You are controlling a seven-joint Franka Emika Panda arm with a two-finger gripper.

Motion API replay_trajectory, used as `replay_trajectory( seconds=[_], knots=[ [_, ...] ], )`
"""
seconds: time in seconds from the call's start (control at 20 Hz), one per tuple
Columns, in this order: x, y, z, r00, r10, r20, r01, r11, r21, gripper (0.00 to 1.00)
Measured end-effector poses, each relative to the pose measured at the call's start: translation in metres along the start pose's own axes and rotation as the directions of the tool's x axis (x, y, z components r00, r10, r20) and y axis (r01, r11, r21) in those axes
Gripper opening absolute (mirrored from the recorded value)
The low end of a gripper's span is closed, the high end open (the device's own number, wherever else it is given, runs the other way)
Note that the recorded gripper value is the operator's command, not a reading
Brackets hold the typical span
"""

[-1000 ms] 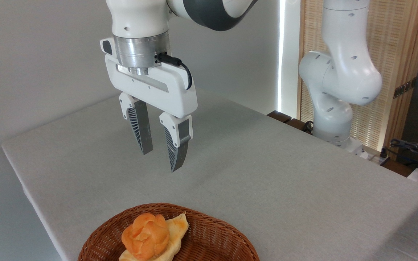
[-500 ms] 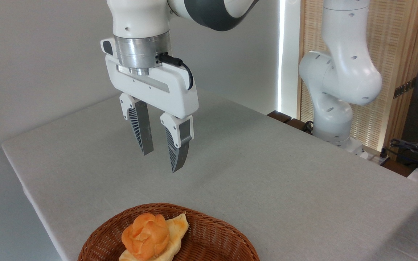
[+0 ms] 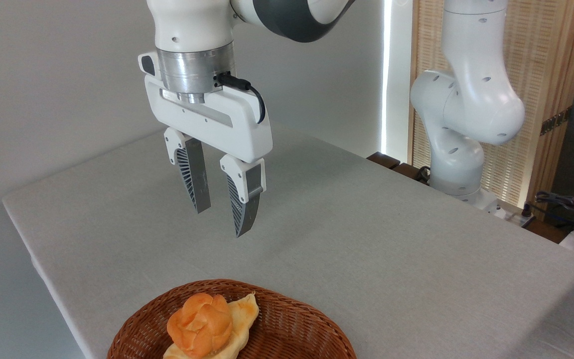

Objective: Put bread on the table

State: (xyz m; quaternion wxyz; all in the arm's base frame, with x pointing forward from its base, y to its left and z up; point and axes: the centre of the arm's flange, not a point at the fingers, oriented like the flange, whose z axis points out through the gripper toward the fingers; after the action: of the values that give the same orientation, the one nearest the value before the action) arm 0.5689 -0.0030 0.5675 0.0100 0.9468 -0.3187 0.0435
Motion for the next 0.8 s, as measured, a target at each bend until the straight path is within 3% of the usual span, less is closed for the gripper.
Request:
replay_trajectory(
  seconds=[0.6,0.8],
  knots=[
    [-0.002,-0.002,-0.002,1.000,-0.005,-0.003,0.005,1.000,0.002,1.00],
    [0.001,-0.011,0.005,0.999,-0.014,-0.053,0.016,0.999,0.044,1.00]
  ],
)
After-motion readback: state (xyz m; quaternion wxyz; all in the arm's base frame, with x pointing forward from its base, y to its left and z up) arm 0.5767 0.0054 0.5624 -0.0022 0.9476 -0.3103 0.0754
